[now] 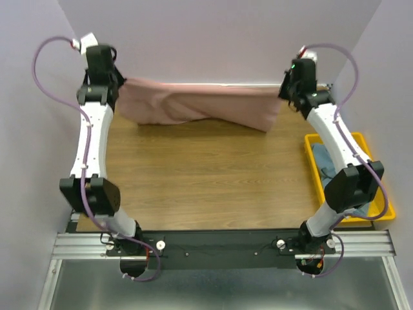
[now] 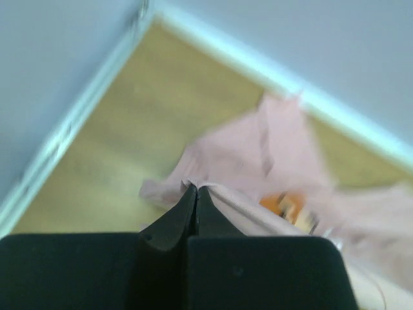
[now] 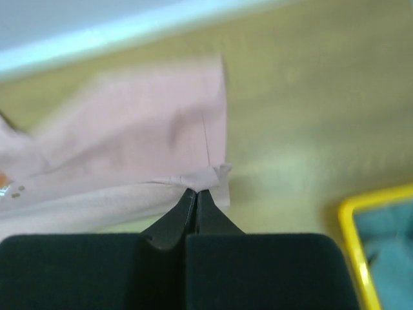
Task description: Fold and stack the t-shirts
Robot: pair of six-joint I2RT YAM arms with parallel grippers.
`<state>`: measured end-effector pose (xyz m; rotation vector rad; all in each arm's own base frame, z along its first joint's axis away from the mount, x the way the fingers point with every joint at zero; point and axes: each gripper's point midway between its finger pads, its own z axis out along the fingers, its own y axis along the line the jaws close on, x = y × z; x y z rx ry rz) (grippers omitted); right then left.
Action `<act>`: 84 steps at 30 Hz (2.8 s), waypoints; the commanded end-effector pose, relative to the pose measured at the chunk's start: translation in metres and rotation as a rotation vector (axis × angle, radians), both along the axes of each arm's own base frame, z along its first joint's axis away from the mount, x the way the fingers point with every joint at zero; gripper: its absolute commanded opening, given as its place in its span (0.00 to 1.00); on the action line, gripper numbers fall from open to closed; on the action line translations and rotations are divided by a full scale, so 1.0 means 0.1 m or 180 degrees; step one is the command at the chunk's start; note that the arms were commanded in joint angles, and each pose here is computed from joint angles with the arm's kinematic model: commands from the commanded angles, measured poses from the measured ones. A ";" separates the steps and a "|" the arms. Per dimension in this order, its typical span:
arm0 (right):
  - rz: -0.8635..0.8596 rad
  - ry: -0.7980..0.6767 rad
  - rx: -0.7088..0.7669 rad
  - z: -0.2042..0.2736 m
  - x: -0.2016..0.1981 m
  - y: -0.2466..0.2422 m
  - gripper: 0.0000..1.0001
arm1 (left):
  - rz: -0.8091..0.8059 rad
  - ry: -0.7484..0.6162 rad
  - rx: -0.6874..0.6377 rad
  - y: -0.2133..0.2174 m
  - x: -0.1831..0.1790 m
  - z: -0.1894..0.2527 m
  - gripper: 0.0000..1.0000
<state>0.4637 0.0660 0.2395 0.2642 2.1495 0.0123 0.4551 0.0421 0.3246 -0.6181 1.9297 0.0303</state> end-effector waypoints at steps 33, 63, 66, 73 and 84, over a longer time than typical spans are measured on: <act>0.0220 -0.2474 -0.0933 3.21 -1.12 -0.51 0.01 | -0.0278 -0.2930 0.0903 -0.04 -1.50 3.25 0.00; 0.0365 0.0052 -0.0461 -1.11 1.09 -0.45 0.01 | -0.1413 0.0538 -0.0262 -0.44 1.18 -1.90 0.00; 0.0367 0.0000 -0.0466 -0.99 1.04 -0.47 0.01 | -0.1407 0.0524 -0.0259 -0.44 1.14 -1.77 0.00; 0.0340 0.0004 -0.0501 -0.87 0.82 -0.53 0.01 | -0.1355 0.0655 -0.0388 -0.46 0.86 -1.53 0.00; 0.0102 0.0411 -0.0469 -1.26 0.38 -0.65 0.01 | -0.1350 0.0881 -0.0664 -0.56 0.36 -1.54 0.00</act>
